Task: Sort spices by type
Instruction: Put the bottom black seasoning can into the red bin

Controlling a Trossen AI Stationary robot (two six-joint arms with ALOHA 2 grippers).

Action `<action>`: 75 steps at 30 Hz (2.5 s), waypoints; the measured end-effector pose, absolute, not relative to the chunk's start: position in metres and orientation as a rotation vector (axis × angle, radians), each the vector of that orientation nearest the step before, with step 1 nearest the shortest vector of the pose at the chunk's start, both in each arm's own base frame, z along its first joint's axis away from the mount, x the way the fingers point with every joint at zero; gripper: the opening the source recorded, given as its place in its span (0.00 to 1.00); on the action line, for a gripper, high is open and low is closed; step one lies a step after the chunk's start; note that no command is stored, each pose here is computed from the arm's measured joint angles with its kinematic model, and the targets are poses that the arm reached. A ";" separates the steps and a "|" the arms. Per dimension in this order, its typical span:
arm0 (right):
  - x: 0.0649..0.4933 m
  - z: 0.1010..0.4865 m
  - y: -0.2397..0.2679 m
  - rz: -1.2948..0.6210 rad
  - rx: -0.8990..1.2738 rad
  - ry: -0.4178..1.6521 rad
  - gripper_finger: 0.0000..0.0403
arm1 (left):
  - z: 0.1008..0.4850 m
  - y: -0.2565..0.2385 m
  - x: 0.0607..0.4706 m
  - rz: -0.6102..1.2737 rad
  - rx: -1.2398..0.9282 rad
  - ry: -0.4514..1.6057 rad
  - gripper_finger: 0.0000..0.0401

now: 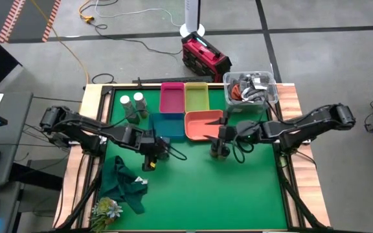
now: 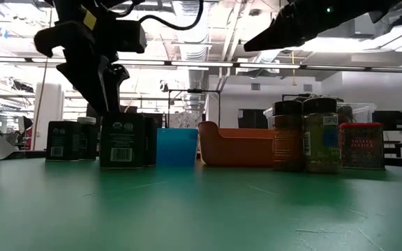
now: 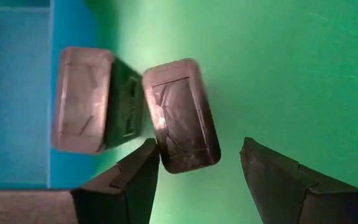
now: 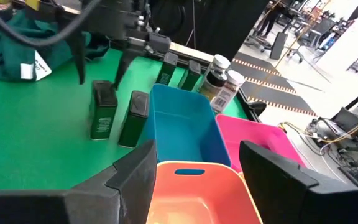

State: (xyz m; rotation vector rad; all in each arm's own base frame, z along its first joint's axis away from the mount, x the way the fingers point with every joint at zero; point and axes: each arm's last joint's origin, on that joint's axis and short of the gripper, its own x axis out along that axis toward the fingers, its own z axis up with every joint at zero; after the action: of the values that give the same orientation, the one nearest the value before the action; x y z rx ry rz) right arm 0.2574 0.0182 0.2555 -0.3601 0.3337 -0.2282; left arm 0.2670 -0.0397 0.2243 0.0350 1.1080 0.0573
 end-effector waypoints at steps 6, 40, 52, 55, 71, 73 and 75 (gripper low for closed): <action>0.258 0.255 0.014 -0.248 -0.332 0.338 0.65 | 0.227 -0.041 0.271 0.091 -0.036 1.055 0.54; 0.257 0.254 0.010 -0.265 -0.307 0.347 0.65 | 0.197 -0.033 0.289 0.184 -0.104 1.124 0.29; 0.257 0.254 0.010 -0.265 -0.302 0.350 0.65 | 0.254 -0.016 0.286 -0.011 -0.154 0.962 0.32; 0.257 0.254 0.010 -0.268 -0.282 0.348 0.65 | 0.273 -0.003 0.285 0.072 -0.089 0.889 0.32; 0.257 0.251 0.004 -0.285 -0.225 0.370 0.65 | 0.275 0.114 0.269 0.448 -0.051 0.924 0.31; 0.256 0.250 0.004 -0.279 -0.222 0.378 0.65 | 0.273 0.121 0.265 0.415 -0.074 0.962 0.31; 0.256 0.249 0.004 -0.277 -0.222 0.390 0.65 | 0.272 0.120 0.263 0.378 -0.071 0.984 0.31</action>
State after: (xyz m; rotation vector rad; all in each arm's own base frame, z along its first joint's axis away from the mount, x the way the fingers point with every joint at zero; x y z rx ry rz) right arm 0.2561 0.0041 0.2491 -0.2220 0.3900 -0.2767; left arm 0.2626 0.1202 0.2718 -0.0709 0.9843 0.3779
